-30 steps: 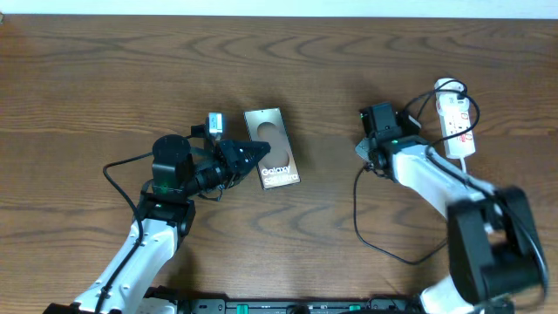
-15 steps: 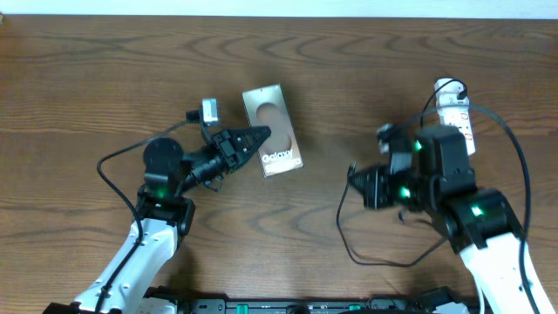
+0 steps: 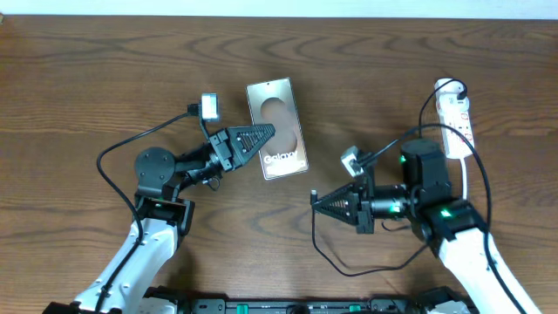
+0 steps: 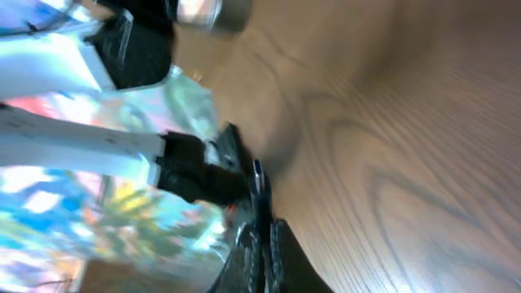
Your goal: Plug charger to phone and switch on socket
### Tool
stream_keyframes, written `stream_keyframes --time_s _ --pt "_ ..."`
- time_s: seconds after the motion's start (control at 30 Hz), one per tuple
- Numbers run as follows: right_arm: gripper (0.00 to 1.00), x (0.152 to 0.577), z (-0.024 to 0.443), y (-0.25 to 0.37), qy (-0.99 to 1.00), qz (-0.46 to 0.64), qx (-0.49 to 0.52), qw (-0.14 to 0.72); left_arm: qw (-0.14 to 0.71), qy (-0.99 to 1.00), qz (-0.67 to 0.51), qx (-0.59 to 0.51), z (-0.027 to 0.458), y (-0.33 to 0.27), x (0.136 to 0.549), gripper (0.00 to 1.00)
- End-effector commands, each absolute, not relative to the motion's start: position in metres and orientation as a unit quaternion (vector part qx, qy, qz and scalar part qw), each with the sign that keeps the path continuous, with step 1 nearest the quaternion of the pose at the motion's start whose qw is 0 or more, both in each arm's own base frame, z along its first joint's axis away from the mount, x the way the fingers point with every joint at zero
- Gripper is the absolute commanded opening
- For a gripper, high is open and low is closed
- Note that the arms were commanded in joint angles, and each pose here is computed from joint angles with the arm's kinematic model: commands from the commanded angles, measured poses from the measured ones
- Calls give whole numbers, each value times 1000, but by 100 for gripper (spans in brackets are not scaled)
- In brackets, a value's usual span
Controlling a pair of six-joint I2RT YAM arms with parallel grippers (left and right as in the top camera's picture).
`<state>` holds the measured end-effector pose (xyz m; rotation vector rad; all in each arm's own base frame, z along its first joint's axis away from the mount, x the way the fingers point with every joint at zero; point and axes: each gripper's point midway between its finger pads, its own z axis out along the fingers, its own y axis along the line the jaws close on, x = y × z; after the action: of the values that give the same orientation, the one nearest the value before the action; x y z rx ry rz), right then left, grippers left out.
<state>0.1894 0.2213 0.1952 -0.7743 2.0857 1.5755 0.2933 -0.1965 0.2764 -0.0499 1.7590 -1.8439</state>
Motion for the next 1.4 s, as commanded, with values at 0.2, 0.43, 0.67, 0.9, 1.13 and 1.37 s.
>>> stream_keyframes --time_s 0.2,0.43,0.67,0.9,1.13,1.37 --pt "1 185 199 233 699 655 -261 117 299 651 -695 64 293 -203 276 7" --pt "1 177 209 250 683 659 -293 115 304 658 -688 47 285 -202 285 7" --pt "1 179 207 261 696 646 -290 118 304 661 -685 32 280 -201 292 7" --pt "1 188 209 263 702 639 -282 137 300 661 -687 29 280 -201 292 8" --pt "1 190 211 263 700 640 -283 141 290 661 -692 26 280 -204 289 7" --pt "1 195 209 264 714 635 -261 136 285 661 -694 31 280 -208 286 8"
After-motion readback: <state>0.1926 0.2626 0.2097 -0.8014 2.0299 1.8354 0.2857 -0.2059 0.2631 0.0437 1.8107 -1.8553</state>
